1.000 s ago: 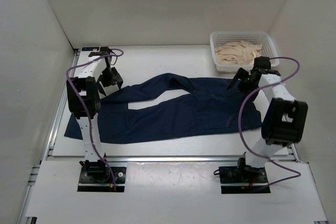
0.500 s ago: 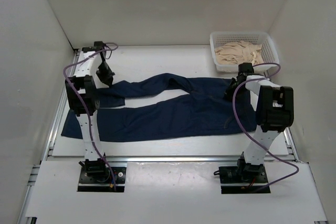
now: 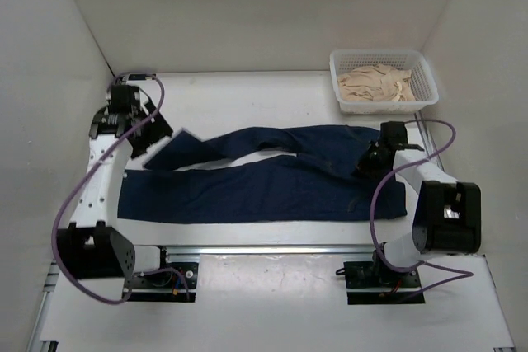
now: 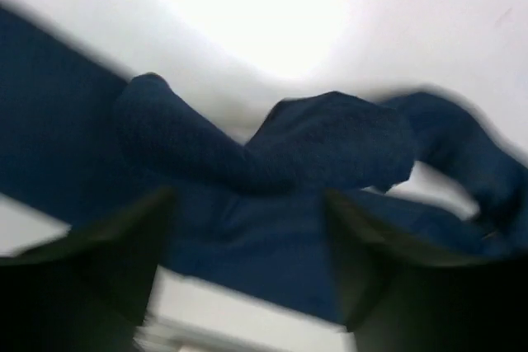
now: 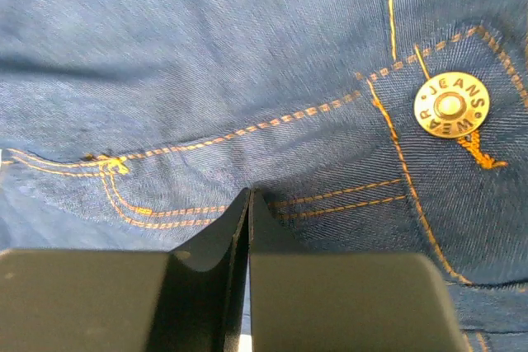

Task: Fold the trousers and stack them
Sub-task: Flatten the trousers out

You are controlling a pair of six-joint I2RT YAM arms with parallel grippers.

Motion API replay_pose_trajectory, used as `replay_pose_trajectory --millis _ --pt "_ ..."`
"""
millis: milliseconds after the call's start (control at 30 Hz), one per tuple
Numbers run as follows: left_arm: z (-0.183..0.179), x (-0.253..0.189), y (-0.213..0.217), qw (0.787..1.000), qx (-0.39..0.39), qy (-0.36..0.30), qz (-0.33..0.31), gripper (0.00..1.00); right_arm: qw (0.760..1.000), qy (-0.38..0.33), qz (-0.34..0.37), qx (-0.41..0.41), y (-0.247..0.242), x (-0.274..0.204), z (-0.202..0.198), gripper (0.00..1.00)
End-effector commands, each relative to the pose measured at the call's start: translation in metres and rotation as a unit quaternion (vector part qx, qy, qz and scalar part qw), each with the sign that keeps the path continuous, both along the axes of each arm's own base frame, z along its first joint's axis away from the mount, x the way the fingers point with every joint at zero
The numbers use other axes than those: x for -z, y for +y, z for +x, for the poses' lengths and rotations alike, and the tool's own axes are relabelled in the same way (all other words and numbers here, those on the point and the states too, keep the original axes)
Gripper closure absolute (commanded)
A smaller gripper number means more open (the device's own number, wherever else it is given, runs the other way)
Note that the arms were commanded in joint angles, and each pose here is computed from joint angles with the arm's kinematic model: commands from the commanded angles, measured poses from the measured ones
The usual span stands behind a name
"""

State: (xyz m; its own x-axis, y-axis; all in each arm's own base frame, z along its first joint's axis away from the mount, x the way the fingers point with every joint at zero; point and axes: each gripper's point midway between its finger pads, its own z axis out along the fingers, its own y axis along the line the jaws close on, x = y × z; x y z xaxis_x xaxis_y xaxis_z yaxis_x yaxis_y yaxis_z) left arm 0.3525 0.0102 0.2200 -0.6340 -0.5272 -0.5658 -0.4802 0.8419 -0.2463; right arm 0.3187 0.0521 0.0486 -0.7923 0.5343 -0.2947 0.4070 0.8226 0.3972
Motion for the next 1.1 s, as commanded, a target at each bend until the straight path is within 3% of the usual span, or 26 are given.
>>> replay_pose_trajectory --millis 0,67,133,167,200,233,300,367,433,533,600,767,933,1067 --pt "-0.042 0.065 -0.003 0.997 -0.010 0.075 -0.016 0.07 1.000 0.023 -0.006 -0.006 0.001 0.012 -0.036 1.00" --pt "-0.046 0.070 0.004 0.996 -0.008 0.090 -0.004 0.04 1.000 0.017 -0.006 -0.006 0.001 0.008 -0.041 1.00" --pt "-0.027 0.042 0.014 0.998 -0.016 0.062 0.021 0.16 1.000 0.021 -0.006 -0.006 0.001 0.011 -0.044 1.00" --pt "-0.018 0.033 0.014 0.998 -0.017 0.050 0.022 0.28 1.000 0.018 -0.008 -0.011 0.001 0.007 -0.041 1.00" --pt "-0.009 0.025 0.014 0.999 -0.012 0.040 0.030 0.61 1.000 0.019 -0.015 -0.008 -0.002 0.006 -0.041 1.00" --pt "0.008 0.002 0.019 0.999 -0.013 0.012 0.042 0.74 1.000 0.014 -0.015 -0.008 -0.002 0.003 -0.038 1.00" --pt "0.021 0.017 0.019 0.997 -0.012 0.056 0.054 0.90 1.000 0.006 -0.022 -0.009 -0.004 -0.003 -0.034 1.00" --pt "0.042 0.024 0.015 0.993 -0.007 0.086 0.075 0.87 1.000 -0.007 -0.022 -0.009 -0.004 -0.013 -0.028 1.00" --pt "0.040 0.037 0.011 0.989 -0.001 0.118 0.088 0.77 1.000 -0.013 -0.019 -0.015 -0.002 -0.018 -0.027 1.00" --pt "0.035 0.060 -0.008 0.989 0.027 0.135 0.061 0.45 1.000 -0.010 -0.022 -0.020 -0.003 -0.017 -0.029 1.00" --pt "0.022 0.086 -0.024 0.984 0.052 0.162 0.059 0.38 1.000 -0.010 -0.022 -0.020 -0.003 -0.017 -0.029 1.00" --pt "-0.013 0.137 -0.057 0.968 0.079 0.225 0.073 0.36 0.999 -0.007 -0.022 -0.032 -0.002 -0.015 -0.030 1.00" --pt "-0.039 0.170 -0.059 0.960 0.073 0.260 0.067 0.33 0.999 -0.018 -0.025 -0.035 -0.002 -0.021 -0.024 1.00" --pt "-0.044 0.181 -0.059 0.956 0.076 0.275 0.075 0.49 0.999 -0.022 -0.029 -0.033 -0.004 -0.023 -0.021 1.00"
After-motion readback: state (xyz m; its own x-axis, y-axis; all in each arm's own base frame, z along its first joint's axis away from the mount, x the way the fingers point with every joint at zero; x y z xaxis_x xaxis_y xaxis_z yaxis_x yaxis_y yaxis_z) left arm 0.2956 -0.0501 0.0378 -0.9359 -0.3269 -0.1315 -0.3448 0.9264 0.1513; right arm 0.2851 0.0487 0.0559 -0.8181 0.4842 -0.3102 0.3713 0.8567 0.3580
